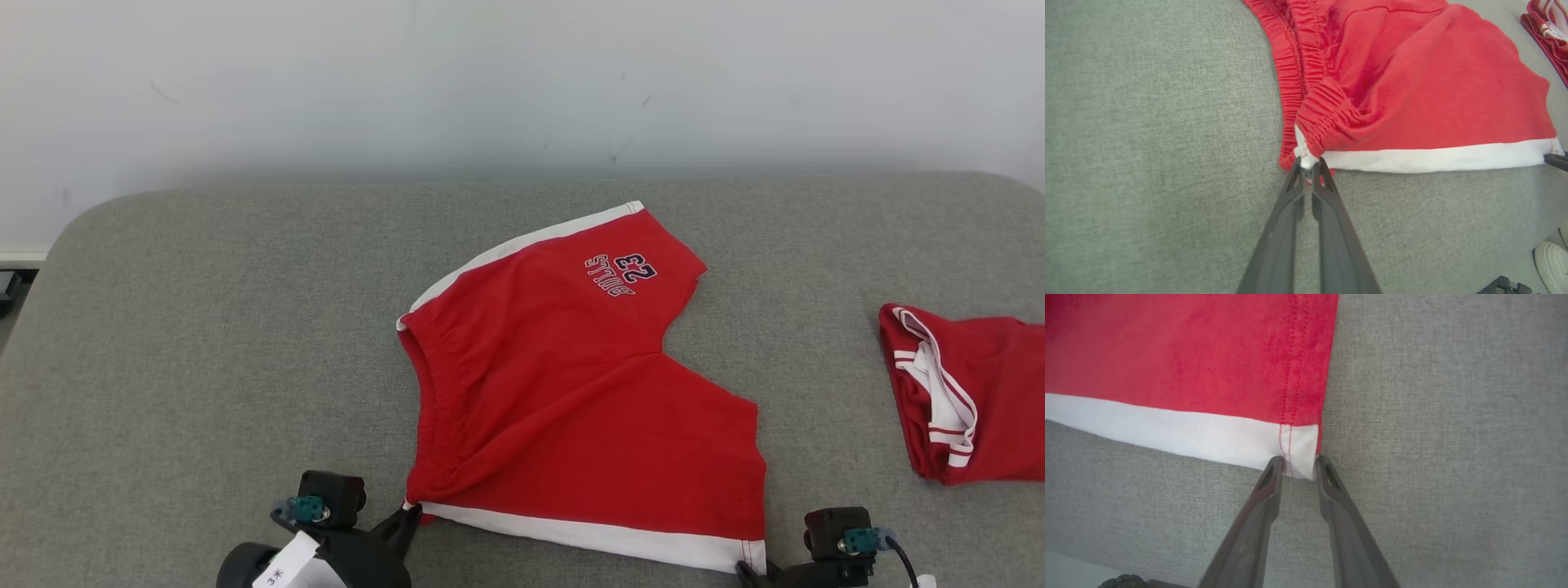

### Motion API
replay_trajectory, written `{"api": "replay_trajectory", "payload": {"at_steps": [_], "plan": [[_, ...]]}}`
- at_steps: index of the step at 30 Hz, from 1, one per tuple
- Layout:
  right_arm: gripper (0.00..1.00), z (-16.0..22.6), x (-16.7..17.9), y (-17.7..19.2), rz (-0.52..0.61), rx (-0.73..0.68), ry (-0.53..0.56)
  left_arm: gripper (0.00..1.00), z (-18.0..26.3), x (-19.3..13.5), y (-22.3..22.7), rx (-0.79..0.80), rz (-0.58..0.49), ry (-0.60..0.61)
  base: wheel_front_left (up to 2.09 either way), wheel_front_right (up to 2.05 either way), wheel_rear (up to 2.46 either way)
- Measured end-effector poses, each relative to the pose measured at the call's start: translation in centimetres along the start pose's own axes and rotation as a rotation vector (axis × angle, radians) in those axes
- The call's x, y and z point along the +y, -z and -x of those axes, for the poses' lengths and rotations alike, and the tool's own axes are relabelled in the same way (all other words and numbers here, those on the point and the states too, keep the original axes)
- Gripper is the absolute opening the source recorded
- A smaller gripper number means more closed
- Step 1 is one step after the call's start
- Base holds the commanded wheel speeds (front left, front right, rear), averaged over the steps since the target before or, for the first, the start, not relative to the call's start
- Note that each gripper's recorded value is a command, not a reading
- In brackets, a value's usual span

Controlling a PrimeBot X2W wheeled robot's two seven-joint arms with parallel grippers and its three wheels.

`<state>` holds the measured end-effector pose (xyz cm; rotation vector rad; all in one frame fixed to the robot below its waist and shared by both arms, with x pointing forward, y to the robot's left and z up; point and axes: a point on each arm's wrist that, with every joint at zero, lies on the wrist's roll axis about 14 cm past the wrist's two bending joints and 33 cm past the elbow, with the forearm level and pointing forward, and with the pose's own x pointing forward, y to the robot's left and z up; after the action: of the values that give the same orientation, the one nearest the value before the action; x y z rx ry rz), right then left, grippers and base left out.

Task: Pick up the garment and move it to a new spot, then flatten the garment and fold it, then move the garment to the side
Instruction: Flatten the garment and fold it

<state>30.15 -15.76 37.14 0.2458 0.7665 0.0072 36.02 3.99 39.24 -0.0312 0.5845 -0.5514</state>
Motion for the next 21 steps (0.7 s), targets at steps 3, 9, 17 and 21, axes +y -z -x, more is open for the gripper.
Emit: {"api": "replay_trajectory", "payload": {"at_steps": [3,9,17,21], "plan": [[0.00,0.0,0.2,-0.2,0.004,-0.002,-0.006,0.00,-0.1,0.0,0.1,0.003,0.002,0.001,0.00,0.00,0.00],[0.00,0.2,0.1,-1.2,0.015,-0.034,0.001,0.00,-0.1,0.1,-0.3,-0.022,0.016,-0.004,0.00,0.00,0.00],[0.00,1.6,-1.5,-0.9,0.021,-0.030,0.026,0.00,0.2,-0.3,-1.0,-0.068,0.046,0.008,0.00,0.00,0.00],[0.00,2.5,-1.8,-0.4,0.012,-0.015,0.011,0.00,0.7,-0.5,-0.4,-0.075,0.048,0.014,0.00,0.00,0.00]]}}
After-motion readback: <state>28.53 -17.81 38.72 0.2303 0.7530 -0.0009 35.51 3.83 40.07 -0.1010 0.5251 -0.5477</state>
